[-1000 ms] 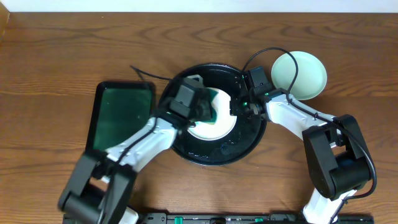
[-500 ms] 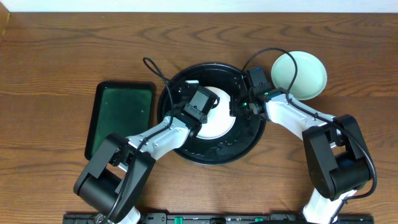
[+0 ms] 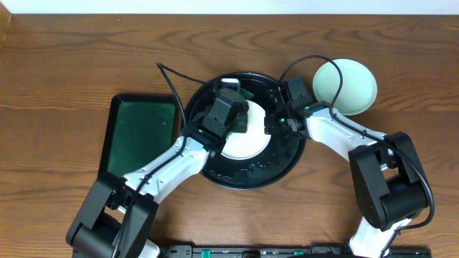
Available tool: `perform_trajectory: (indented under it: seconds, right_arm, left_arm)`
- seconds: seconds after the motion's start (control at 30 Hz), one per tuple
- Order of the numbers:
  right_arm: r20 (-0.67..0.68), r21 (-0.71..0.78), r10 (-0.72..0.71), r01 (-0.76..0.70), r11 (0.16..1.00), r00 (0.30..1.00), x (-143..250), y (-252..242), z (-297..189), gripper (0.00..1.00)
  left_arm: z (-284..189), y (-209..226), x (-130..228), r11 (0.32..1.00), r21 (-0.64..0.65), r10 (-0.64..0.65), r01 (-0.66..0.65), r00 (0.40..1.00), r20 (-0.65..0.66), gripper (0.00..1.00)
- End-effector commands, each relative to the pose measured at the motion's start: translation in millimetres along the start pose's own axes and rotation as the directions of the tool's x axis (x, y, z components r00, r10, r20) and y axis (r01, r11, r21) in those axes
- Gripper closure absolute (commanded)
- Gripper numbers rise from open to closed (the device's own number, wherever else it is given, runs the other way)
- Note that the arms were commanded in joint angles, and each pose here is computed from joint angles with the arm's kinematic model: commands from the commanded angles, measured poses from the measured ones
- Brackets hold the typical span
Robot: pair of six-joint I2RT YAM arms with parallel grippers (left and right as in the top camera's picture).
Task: Clean dirty plates on tray and stack at the side
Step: 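Scrub the white plate with the left-held sponge while right holds it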
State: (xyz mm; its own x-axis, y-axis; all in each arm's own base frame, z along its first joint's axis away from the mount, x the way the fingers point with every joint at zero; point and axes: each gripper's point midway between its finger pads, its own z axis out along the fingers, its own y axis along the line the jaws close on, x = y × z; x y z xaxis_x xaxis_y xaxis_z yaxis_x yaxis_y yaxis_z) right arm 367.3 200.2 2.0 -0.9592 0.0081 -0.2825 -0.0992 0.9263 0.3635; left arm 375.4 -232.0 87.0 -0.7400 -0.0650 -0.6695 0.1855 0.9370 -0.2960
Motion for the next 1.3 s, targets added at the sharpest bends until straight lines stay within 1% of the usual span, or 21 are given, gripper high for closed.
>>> perform_trajectory:
  seconds: [0.0, 0.17, 0.27, 0.33, 0.4, 0.47, 0.57, 0.73, 0.8, 0.87, 0.9, 1.07, 1.13, 1.2, 1.27]
  right_arm:
    - [-0.061, 0.117, 0.024, -0.017, 0.993, 0.998, 24, -28, 19, 0.99]
    - [-0.061, 0.117, 0.024, -0.017, 0.993, 0.998, 24, -28, 19, 0.99]
    - [-0.064, 0.118, 0.025, -0.017, 0.993, 0.998, 25, -28, 19, 0.99]
    - [-0.067, 0.119, 0.026, -0.017, 0.993, 0.997, 26, -28, 19, 0.99]
    - [-0.067, 0.12, 0.026, -0.018, 0.993, 0.997, 26, -28, 19, 0.99]
    - [-0.067, 0.12, 0.025, -0.017, 0.993, 0.997, 26, -28, 19, 0.99]
    - [-0.069, 0.12, 0.018, -0.01, 0.993, 0.997, 26, -28, 19, 0.99]
    - [-0.069, 0.12, 0.018, -0.01, 0.993, 0.997, 26, -28, 19, 0.99]
    - [-0.07, 0.121, 0.018, -0.01, 0.993, 0.997, 26, -29, 19, 0.99]
    - [-0.071, 0.121, 0.019, -0.01, 0.993, 0.997, 26, -29, 19, 0.99]
    - [-0.072, 0.121, 0.019, -0.01, 0.993, 0.997, 27, -29, 19, 0.99]
    - [-0.074, 0.122, 0.019, -0.01, 0.992, 0.997, 27, -29, 19, 0.99]
    - [-0.075, 0.123, 0.019, -0.01, 0.992, 0.997, 27, -29, 19, 0.99]
    - [-0.075, 0.122, 0.016, -0.007, 0.992, 0.997, 27, -29, 19, 0.99]
    - [-0.075, 0.122, 0.016, -0.007, 0.992, 0.997, 27, -29, 19, 0.99]
  left_arm:
    - [10, -27, 31, 0.985, 0.146, -0.073, 0.093, 0.988, -0.136, 0.92]
    - [36, -5, 64, 0.996, 0.06, -0.058, 0.073, 0.975, -0.214, 0.92]
    - [42, 32, 78, 0.993, -0.118, -0.058, 0.032, 0.973, -0.224, 0.93]
    - [38, 54, 77, 0.973, -0.231, -0.048, 0.0, 0.978, -0.204, 0.93]
    - [33, 69, 72, 0.951, -0.301, 0.005, -0.063, 0.982, -0.191, 0.93]
    - [27, 84, 64, 0.916, -0.375, 0.083, -0.146, 0.98, -0.18, 0.93]
    - [19, 102, 52, 0.852, -0.475, 0.161, -0.221, 0.973, -0.164, 0.92]
    - [8, 117, 37, 0.772, -0.569, 0.239, -0.284, 0.959, -0.155, 0.93]
    - [2, 124, 28, 0.723, -0.622, 0.27, -0.301, 0.952, -0.147, 0.93]
    - [-5, 130, 20, 0.681, -0.666, 0.289, -0.303, 0.948, -0.136, 0.93]
    - [-6, 130, 17, 0.673, -0.675, 0.292, -0.302, 0.947, -0.132, 0.92]
    - [-11, 127, 9, 0.681, -0.676, 0.292, -0.281, 0.951, -0.101, 0.93]
    - [-11, 121, 3, 0.707, -0.657, 0.287, -0.262, 0.955, -0.072, 0.93]
    - [0, 103, 7, 0.789, -0.559, 0.266, -0.256, 0.962, -0.065, 0.93]
    - [17, 74, 22, 0.891, -0.374, 0.238, -0.256, 0.967, -0.097, 0.93]
